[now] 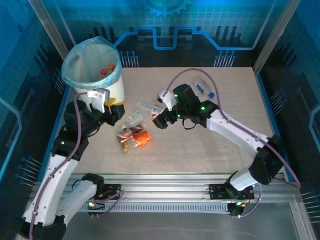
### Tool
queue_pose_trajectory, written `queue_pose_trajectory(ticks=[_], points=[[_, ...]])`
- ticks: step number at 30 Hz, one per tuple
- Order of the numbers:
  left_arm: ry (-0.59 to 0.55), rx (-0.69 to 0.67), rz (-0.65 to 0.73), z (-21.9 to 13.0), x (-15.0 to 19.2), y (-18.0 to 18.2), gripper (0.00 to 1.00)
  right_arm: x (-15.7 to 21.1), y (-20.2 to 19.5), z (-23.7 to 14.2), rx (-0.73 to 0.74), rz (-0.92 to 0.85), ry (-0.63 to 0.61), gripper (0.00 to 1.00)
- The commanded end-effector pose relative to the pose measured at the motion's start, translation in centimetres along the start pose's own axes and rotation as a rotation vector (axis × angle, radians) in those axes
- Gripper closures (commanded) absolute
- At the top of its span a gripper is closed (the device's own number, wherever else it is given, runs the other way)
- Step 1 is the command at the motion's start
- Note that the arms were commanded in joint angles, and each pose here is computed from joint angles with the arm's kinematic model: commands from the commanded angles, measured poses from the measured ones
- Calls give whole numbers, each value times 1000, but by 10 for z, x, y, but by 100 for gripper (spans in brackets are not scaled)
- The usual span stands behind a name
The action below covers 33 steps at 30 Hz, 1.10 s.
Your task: Put the plastic bottles in the bin
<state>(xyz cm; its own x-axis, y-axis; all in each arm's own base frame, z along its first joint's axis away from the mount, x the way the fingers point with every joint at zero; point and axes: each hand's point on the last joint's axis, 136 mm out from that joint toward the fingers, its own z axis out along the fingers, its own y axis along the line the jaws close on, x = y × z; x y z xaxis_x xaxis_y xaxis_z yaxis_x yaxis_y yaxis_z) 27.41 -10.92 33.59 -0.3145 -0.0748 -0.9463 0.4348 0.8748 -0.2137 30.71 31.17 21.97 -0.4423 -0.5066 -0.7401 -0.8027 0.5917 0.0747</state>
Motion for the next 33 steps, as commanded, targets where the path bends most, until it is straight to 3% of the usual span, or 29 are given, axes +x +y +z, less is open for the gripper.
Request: queue_pose_trajectory(ticks=[1,5,10,14,33], points=[[62,37,-78,1,29,-6,49,11,-12,28,8,-113,86,0],[116,29,-153,-1,55,-4,45,25,-43,62,30,-61,159,6],[134,3,-167,-4,78,2,43,49,-75,90,26,57,255,29],[128,-14,-168,-6,84,5,42,66,-86,104,-4,138,290,37],[120,-100,-174,-4,80,20,41,109,-82,127,-45,149,409,38]])
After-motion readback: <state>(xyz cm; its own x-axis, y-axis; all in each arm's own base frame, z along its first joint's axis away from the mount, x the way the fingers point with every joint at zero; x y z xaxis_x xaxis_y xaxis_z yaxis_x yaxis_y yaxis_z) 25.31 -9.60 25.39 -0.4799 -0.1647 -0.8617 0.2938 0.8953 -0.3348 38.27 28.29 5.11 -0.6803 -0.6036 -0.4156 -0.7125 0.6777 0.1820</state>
